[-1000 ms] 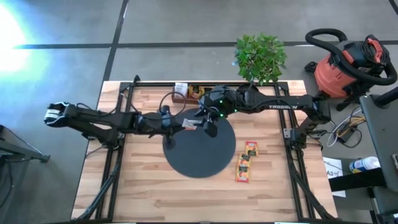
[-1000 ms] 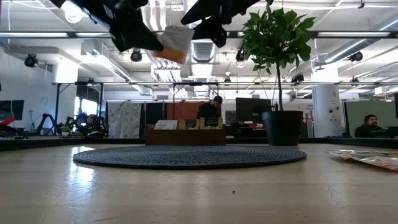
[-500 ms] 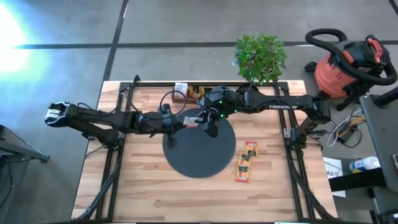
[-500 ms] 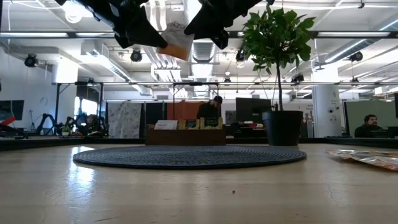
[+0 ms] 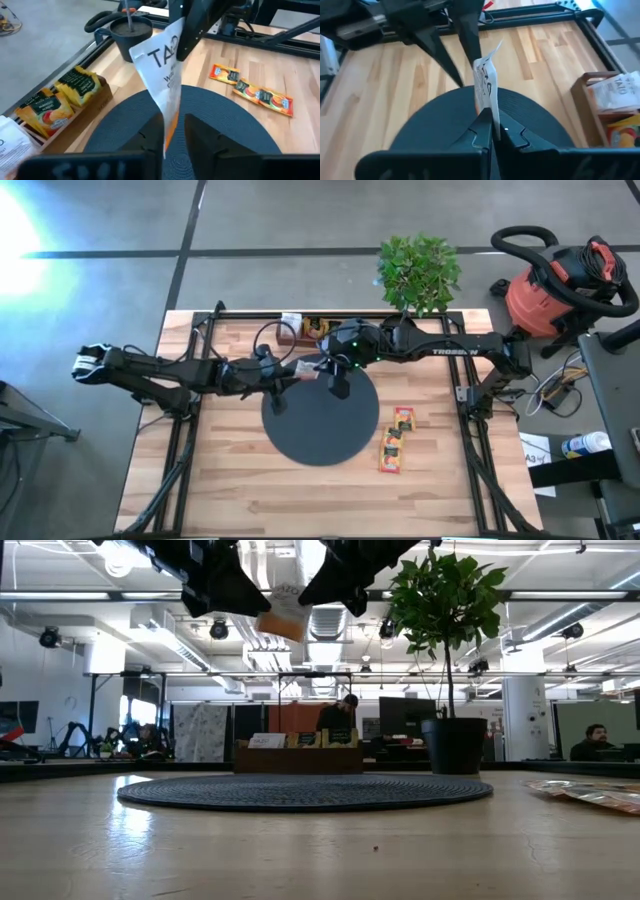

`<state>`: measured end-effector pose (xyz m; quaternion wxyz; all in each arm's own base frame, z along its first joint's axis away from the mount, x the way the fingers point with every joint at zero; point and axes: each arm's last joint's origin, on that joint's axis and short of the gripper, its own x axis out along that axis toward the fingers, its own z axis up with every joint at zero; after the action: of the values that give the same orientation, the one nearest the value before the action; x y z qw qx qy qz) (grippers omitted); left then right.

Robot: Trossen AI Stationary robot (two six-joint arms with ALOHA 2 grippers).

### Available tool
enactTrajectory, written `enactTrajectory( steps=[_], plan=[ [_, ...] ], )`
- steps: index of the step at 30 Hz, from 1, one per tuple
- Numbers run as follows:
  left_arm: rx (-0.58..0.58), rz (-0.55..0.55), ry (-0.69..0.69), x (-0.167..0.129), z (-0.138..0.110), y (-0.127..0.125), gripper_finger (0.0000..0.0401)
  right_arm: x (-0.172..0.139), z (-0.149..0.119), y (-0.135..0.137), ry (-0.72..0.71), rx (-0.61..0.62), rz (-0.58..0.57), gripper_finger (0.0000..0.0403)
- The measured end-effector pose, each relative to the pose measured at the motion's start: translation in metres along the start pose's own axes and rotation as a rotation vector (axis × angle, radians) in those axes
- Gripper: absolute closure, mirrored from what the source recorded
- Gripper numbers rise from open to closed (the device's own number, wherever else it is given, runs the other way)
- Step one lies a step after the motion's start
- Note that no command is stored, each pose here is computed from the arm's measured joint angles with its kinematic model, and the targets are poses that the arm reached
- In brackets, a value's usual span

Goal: Pick & Place Tea
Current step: Put the white tea bag into the left section of the brown wooden organizer

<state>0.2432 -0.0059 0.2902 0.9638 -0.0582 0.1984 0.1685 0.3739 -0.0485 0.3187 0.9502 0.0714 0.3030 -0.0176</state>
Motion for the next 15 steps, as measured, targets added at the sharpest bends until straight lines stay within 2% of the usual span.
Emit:
enactTrajectory(
  steps=[6,15],
  plan=[
    [-0.027,-0.005,-0.021,-0.004,0.007,0.0,0.0283,0.0,-0.004,0.0,0.038,-0.081,-0.029,0.0394],
    [0.004,-0.014,-0.022,-0.006,0.02,0.006,0.0275,0.001,-0.007,0.008,0.071,-0.208,-0.04,0.0394]
  ],
)
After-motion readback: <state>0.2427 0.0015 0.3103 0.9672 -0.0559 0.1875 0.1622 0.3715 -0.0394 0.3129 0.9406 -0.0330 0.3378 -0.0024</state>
